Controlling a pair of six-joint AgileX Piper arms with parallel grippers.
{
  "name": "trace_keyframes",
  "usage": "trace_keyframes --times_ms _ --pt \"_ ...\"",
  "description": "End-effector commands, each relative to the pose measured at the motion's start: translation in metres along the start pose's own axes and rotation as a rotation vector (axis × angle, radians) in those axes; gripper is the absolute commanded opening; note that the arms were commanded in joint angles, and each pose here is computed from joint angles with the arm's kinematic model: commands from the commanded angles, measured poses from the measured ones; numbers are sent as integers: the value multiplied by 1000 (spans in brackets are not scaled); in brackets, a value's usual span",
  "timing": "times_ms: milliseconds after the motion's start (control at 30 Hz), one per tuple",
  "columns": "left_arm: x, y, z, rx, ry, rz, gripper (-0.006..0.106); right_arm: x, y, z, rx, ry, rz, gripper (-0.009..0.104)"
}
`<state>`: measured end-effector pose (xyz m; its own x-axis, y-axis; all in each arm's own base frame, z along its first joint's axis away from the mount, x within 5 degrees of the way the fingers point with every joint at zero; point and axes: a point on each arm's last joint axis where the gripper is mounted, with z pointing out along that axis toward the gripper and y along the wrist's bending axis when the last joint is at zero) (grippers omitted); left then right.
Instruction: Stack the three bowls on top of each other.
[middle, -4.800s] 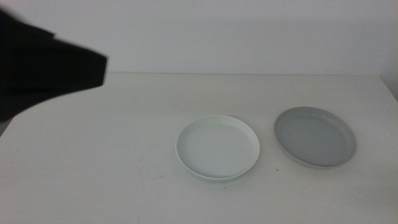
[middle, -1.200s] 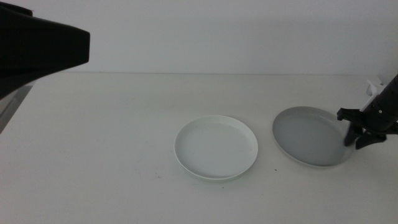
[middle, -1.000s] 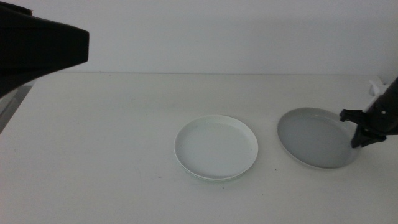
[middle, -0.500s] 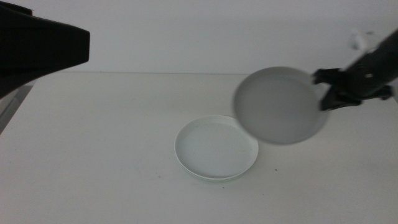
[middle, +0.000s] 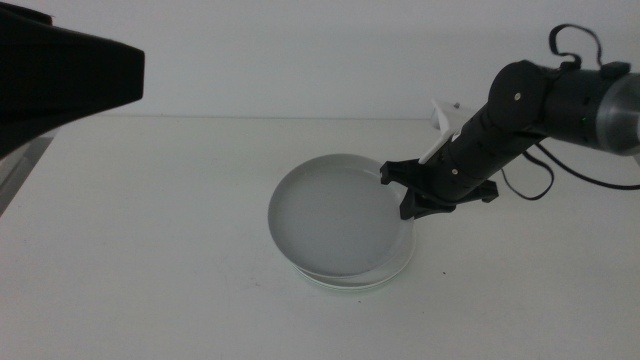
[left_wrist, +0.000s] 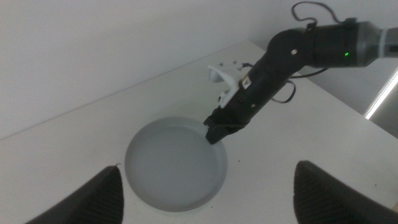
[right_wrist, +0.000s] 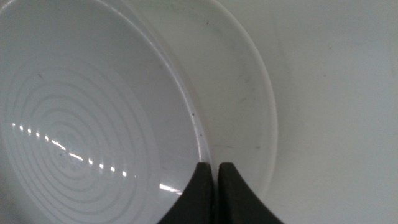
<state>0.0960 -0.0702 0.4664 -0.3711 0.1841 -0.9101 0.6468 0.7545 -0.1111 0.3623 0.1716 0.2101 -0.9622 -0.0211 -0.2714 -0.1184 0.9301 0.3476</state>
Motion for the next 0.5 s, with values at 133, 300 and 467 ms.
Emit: trace_keyframes --times_ms 133,300,467 --pt "-1 0 -1 0 -13 0 94 -3 -1 11 -8 -26 22 -2" --pt "-1 0 -1 0 -13 0 94 -4 -4 17 1 -29 41 -2" --pt "-1 0 -1 0 -13 0 94 -4 -5 19 10 -30 49 0"
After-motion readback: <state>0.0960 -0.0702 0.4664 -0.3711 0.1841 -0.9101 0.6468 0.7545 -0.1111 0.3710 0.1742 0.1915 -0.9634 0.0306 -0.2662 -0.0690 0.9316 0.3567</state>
